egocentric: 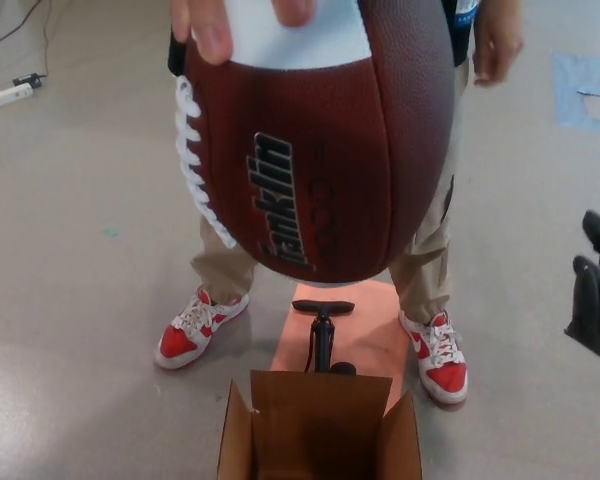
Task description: Use both hands to pick up a football from a person and place it into a container beneath
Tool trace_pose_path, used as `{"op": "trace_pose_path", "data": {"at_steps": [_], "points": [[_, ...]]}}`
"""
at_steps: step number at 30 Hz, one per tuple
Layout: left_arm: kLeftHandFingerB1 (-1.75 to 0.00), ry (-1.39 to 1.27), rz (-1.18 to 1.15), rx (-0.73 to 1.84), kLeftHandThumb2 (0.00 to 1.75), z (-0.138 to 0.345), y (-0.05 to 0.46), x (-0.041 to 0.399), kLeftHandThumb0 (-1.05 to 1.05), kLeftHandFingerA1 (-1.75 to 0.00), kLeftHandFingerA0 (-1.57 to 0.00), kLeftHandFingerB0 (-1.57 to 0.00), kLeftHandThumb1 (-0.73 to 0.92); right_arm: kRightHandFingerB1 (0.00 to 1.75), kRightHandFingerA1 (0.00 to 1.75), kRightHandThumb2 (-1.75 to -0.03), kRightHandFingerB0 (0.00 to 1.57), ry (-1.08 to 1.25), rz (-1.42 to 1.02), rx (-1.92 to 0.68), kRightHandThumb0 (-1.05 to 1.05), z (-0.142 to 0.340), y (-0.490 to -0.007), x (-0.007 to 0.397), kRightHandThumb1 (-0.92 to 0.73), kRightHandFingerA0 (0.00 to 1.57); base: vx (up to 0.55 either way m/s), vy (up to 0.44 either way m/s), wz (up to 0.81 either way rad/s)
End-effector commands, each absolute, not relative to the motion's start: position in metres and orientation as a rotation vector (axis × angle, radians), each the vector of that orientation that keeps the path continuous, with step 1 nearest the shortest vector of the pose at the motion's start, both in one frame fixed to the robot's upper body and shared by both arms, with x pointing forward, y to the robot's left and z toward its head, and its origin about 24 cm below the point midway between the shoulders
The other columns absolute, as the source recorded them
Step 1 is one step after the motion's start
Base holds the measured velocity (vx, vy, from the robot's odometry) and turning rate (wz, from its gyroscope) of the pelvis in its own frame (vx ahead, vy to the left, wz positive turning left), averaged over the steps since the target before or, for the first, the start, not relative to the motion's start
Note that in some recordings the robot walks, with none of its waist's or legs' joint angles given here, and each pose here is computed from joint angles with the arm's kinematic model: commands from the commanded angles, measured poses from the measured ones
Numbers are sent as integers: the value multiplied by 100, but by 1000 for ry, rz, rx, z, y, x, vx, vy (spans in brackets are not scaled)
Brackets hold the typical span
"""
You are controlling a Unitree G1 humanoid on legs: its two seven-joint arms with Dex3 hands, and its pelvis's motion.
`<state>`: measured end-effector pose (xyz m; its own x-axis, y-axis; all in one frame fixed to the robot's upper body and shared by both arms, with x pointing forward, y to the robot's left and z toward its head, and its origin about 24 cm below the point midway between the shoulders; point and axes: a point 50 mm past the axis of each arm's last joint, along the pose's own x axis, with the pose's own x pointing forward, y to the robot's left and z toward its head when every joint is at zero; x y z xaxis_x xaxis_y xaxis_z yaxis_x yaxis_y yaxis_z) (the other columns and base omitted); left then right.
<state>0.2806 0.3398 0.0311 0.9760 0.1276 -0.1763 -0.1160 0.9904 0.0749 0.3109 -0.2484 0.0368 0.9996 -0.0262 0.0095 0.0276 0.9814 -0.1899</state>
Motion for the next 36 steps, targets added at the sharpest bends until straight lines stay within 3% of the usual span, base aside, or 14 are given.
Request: {"op": "trace_pose_path", "data": {"at_steps": [1,3,6,21,22,23,24,27,30,31,32,33,34,36], "points": [[-8,-210,-224,102,93,114,332,251,-87,-4,0,0,56,6,11,-102,0,-438,87,-88,-97,112,-246,269,-70,5,87,-6,1],[-6,-271,-320,108,82,133,319,247,-79,0,0,0,48,0,7,-93,0,-488,139,-75,-100,129,-237,265,-63,11,86,-7,1],[-5,-359,-397,172,80,156,301,242,-70,0,0,0,40,0,12,-92,0,-567,212,-119,-94,149,-224,258,-60,5,84,-7,1],[-4,-448,-610,258,86,190,233,241,-78,0,0,0,41,1,10,-101,0,-653,359,-265,-105,176,-184,246,-69,13,5,0,0],[-3,-454,-623,243,56,193,229,243,-91,-3,0,0,52,3,7,-100,0,-653,375,-248,-105,177,-181,247,-69,13,0,0,0],[-3,-459,-628,236,56,194,227,245,-91,-3,0,0,52,3,7,-100,0,-654,386,-236,-105,178,-179,248,-69,13,0,0,0],[-1,-472,-631,233,88,196,223,246,-84,0,0,0,45,5,3,-101,0,-652,396,-224,-105,178,-175,249,-70,11,0,0,0],[0,-511,-638,208,84,199,211,250,-86,-4,0,0,50,7,3,-104,0,-651,414,-191,-104,177,-164,249,-74,8,0,0,0],[0,-493,-627,147,96,197,196,253,-93,-4,0,0,60,8,7,-108,1,-651,364,-123,-103,176,-152,249,-78,13,0,0,0],[0,-492,-626,147,96,197,195,253,-93,-4,0,0,60,8,7,-108,1,-650,362,-119,-103,176,-151,249,-78,13,0,0,0],[0,-476,-615,150,63,196,191,255,-89,0,0,0,74,5,5,-111,0,-656,355,-101,-105,175,-147,250,-82,12,0,0,0],[0,-468,-610,151,63,196,189,255,-89,0,0,0,74,5,5,-111,0,-658,352,-95,-105,175,-145,251,-82,12,0,0,0],[-5,-463,-604,148,101,196,187,255,-93,-7,0,0,62,5,4,-111,0,-657,353,-79,-104,175,-143,252,-82,11,0,0,0],[-4,-468,-603,139,104,194,181,258,-94,-6,0,0,67,6,3,-112,0,-645,346,-48,-105,174,-138,253,-81,11,0,0,0]]}}
